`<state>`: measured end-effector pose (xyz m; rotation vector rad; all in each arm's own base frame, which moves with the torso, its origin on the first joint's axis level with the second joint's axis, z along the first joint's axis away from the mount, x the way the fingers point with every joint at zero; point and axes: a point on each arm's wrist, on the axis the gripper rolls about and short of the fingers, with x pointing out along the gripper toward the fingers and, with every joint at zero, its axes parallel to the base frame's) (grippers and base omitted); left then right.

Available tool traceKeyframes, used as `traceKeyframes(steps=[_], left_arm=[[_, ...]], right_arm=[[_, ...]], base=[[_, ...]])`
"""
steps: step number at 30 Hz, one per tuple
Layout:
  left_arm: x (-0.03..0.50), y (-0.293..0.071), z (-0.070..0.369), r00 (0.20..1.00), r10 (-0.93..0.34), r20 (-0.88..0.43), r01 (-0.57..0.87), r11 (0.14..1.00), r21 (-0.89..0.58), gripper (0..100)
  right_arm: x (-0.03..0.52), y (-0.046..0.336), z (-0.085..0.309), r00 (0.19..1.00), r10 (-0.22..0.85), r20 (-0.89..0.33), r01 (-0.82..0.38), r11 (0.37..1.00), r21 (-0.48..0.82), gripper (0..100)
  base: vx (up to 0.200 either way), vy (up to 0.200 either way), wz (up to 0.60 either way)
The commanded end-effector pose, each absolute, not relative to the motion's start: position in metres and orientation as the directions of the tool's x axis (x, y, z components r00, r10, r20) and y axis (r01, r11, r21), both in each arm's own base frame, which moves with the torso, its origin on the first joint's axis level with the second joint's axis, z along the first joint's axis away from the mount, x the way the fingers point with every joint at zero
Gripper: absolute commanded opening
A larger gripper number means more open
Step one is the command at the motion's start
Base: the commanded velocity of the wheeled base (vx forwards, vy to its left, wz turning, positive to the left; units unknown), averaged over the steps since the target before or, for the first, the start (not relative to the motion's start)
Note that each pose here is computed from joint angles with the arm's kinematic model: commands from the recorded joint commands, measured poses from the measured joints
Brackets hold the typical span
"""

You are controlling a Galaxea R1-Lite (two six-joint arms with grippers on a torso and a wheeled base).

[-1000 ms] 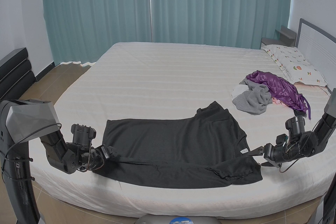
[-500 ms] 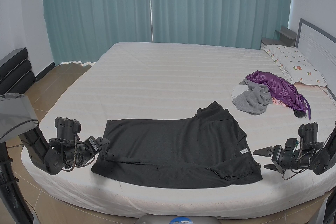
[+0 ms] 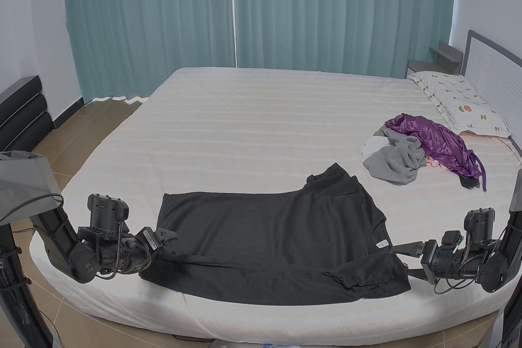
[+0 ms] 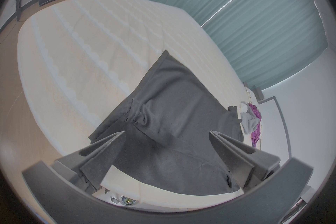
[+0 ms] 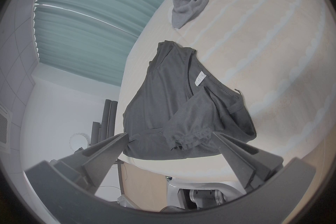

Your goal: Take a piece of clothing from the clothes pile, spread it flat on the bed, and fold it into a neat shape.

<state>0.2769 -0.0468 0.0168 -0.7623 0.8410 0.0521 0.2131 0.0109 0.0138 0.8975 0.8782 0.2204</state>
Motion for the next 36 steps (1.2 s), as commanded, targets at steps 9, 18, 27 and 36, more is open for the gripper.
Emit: traceKeyframes(steps=[9,18,27,36], left_arm=[[0.284,-0.067,-0.012,0.625,-0.210,-0.752,-0.352,0.784,-0.511,100],[0.313,-0.068,-0.023,0.665,-0.125,-0.737,-0.379,0.794,-0.476,100],[0.339,-0.055,-0.009,0.743,-0.086,-0.664,-0.441,0.684,-0.581,100],[0.351,-0.040,0.003,0.798,-0.067,-0.599,-0.460,0.574,-0.677,100]], right_arm=[[0.209,0.011,0.002,0.607,0.511,-0.609,0.223,0.627,0.747,100],[0.209,0.011,0.001,0.603,0.511,-0.613,0.226,0.627,0.745,100],[0.209,0.011,-0.002,0.596,0.509,-0.621,0.234,0.630,0.741,100],[0.209,0.011,-0.002,0.595,0.509,-0.622,0.236,0.629,0.741,100]], base=[[0.000,0.000,0.00],[0.000,0.000,0.00],[0.000,0.000,0.00],[0.000,0.000,0.00]])
